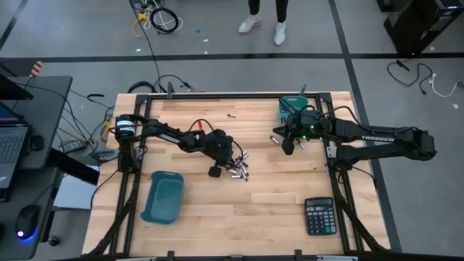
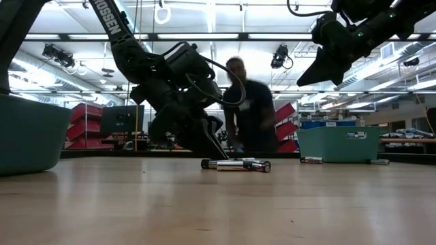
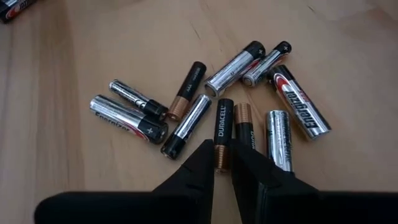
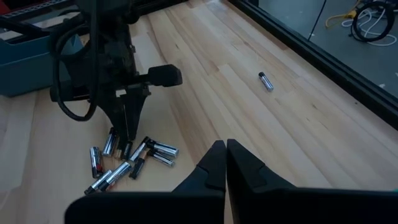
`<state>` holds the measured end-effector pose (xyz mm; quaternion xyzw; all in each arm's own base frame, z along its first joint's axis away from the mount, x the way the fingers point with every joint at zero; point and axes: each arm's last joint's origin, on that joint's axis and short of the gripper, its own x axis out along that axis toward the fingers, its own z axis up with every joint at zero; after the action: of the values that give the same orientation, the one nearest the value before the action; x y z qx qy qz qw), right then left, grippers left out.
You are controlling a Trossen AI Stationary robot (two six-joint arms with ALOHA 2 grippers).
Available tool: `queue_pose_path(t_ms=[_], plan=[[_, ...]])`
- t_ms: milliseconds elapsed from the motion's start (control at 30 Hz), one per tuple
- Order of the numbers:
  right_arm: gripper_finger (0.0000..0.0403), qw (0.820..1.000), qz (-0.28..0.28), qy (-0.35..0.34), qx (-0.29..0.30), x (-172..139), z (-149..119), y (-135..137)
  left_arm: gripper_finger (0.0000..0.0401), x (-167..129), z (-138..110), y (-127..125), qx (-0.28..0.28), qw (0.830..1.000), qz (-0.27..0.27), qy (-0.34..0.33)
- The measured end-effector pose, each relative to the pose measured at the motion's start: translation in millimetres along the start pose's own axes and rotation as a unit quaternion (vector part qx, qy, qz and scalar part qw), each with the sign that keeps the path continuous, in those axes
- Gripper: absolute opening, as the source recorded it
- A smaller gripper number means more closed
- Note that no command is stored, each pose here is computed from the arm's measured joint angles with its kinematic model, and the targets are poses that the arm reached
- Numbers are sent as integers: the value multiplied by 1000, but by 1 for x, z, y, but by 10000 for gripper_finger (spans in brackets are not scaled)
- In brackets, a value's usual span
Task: Sort batteries
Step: Put the black battery into the green bin
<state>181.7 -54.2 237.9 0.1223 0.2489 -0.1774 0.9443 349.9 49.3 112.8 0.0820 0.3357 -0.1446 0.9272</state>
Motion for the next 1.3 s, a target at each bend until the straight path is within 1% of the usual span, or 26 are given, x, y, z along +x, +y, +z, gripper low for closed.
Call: queue_pose_path(t_ms=[167, 567, 700, 833, 933, 1000, 1100, 1300], plan=[[2, 1000, 0, 0, 0, 0, 0, 0, 59, 1, 1, -2, 5, 1000, -2, 0], [1, 1000, 2, 1, 1, 0, 0, 0, 117, 5, 4, -14, 13, 1000, -11, 3], [1, 1000, 7, 2, -2, 0, -1, 3, 119, 5, 4, -14, 8, 1000, -11, 4], [1, 1000, 11, 2, -4, 0, -1, 4, 119, 5, 3, -13, 6, 1000, 6, 17], [1, 1000, 11, 2, -4, 0, -1, 4, 119, 5, 1, -14, 3, 1000, 10, 26], [2, 1000, 11, 2, -4, 0, -1, 4, 117, 5, 1, -14, 2, 1000, 11, 29], [1, 1000, 11, 2, -4, 0, -1, 4, 102, 5, 1, -14, 2, 999, 10, 30], [2, 1000, 11, 2, -4, 0, -1, 4, 50, 9, -3, -14, 1, 999, 5, 32]])
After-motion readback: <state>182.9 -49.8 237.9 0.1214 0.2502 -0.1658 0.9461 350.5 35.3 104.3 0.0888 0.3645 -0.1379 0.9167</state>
